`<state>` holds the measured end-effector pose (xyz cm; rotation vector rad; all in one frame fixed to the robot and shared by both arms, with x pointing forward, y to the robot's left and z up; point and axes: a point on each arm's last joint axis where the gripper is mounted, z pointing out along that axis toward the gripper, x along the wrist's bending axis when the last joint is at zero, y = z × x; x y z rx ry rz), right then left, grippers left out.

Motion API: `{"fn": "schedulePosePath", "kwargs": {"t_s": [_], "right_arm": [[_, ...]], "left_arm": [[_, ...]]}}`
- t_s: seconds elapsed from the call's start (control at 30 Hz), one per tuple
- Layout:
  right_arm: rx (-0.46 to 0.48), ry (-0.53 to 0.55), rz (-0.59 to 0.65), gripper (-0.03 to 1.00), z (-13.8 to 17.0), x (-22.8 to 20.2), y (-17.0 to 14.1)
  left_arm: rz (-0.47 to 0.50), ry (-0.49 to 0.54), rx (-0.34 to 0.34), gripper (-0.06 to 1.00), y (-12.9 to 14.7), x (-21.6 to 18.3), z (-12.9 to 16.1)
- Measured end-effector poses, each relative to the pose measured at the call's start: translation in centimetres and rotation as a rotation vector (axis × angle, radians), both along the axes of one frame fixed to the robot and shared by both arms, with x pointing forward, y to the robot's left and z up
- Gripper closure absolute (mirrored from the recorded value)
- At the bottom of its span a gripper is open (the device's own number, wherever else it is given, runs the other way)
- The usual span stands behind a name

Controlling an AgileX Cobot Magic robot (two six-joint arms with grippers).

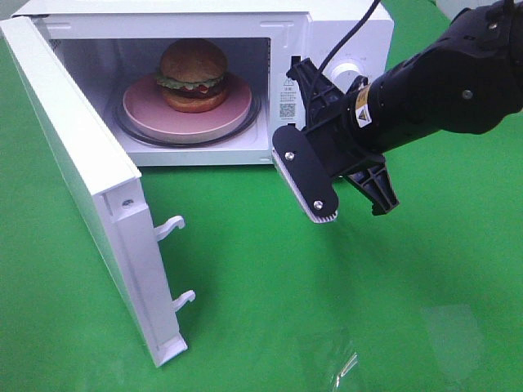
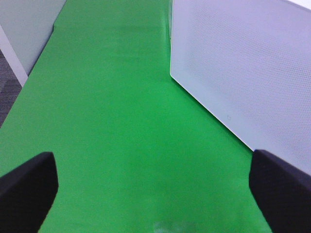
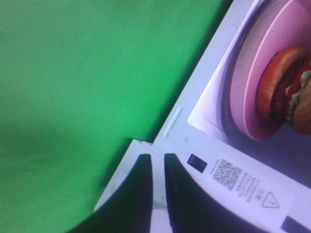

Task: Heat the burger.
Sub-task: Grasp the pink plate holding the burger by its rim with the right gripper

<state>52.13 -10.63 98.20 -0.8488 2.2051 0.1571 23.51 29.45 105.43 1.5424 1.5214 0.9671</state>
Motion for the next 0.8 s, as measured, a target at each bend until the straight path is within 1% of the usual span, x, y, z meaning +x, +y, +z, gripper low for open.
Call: {"fn": "schedulePosePath", "kwargs": {"t_s": [0.03, 0.07, 0.1, 0.13, 0.17, 0.27, 0.3, 0.4, 0.43, 0.47, 0.5, 0.53, 0.57, 0.6, 0.63, 0.67, 0.7, 0.73, 0.77, 0.8], "right_arm": [[0.0, 0.0, 0.0, 0.82, 0.0, 0.0, 0.0], [0.005, -0.018, 0.021, 0.82, 0.5, -0.1, 0.6], [0.025, -0.04, 0.04, 0.81, 1.1, -0.1, 1.4], [0.025, -0.04, 0.04, 0.81, 1.1, -0.1, 1.4], [0.051, -0.059, 0.051, 0.81, 1.7, -0.1, 2.1], [0.076, -0.072, 0.054, 0.8, 2.2, 0.0, 2.6], [0.105, -0.084, 0.052, 0.79, 2.6, 0.0, 2.9], [0.126, -0.09, 0.048, 0.77, 2.8, 0.1, 3.0], [0.192, -0.084, 0.015, 0.69, 3.2, 0.2, 3.3], [0.192, -0.084, 0.015, 0.69, 3.2, 0.2, 3.3], [0.221, -0.077, -0.002, 0.64, 3.3, 0.3, 3.3], [0.274, -0.063, -0.032, 0.49, 3.5, 0.3, 3.4], [0.274, -0.063, -0.032, 0.49, 3.5, 0.3, 3.4], [0.315, -0.041, -0.066, 0.32, 3.5, 0.3, 3.5], [0.315, -0.041, -0.066, 0.32, 3.5, 0.3, 3.5], [0.332, -0.027, -0.086, 0.16, 3.5, 0.3, 3.5], [0.332, -0.027, -0.086, 0.16, 3.5, 0.3, 3.5], [0.329, -0.023, -0.091, 0.06, 3.5, 0.3, 3.4], [0.329, -0.023, -0.091, 0.06, 3.5, 0.3, 3.4], [0.323, -0.026, -0.086, 0.01, 3.5, 0.3, 3.4]], "left_arm": [[0.0, 0.0, 0.0, -0.05, 0.0, 0.0, 0.0], [0.0, 0.0, 0.0, -0.05, 0.0, 0.0, 0.0], [0.0, 0.0, 0.0, -0.05, 0.0, 0.0, 0.0], [0.0, 0.0, 0.0, -0.05, 0.0, 0.0, 0.0], [0.0, 0.0, 0.0, -0.05, 0.0, 0.0, 0.0], [0.0, 0.0, 0.0, -0.05, 0.0, 0.0, 0.0], [0.0, 0.0, 0.0, -0.05, 0.0, 0.0, 0.0], [0.0, 0.0, 0.0, -0.05, 0.0, 0.0, 0.0], [0.0, 0.0, 0.0, -0.05, 0.0, 0.0, 0.0], [0.0, 0.0, 0.0, -0.05, 0.0, 0.0, 0.0], [0.0, 0.0, 0.0, -0.05, 0.0, 0.0, 0.0], [0.0, 0.0, 0.0, -0.05, 0.0, 0.0, 0.0], [0.0, 0.0, 0.0, -0.05, 0.0, 0.0, 0.0], [0.0, 0.0, 0.0, -0.05, 0.0, 0.0, 0.0], [0.0, 0.0, 0.0, -0.05, 0.0, 0.0, 0.0], [0.0, 0.0, 0.0, -0.05, 0.0, 0.0, 0.0], [0.0, 0.0, 0.0, -0.05, 0.0, 0.0, 0.0], [0.0, 0.0, 0.0, -0.05, 0.0, 0.0, 0.0], [0.0, 0.0, 0.0, -0.05, 0.0, 0.0, 0.0], [0.0, 0.0, 0.0, -0.05, 0.0, 0.0, 0.0]]}}
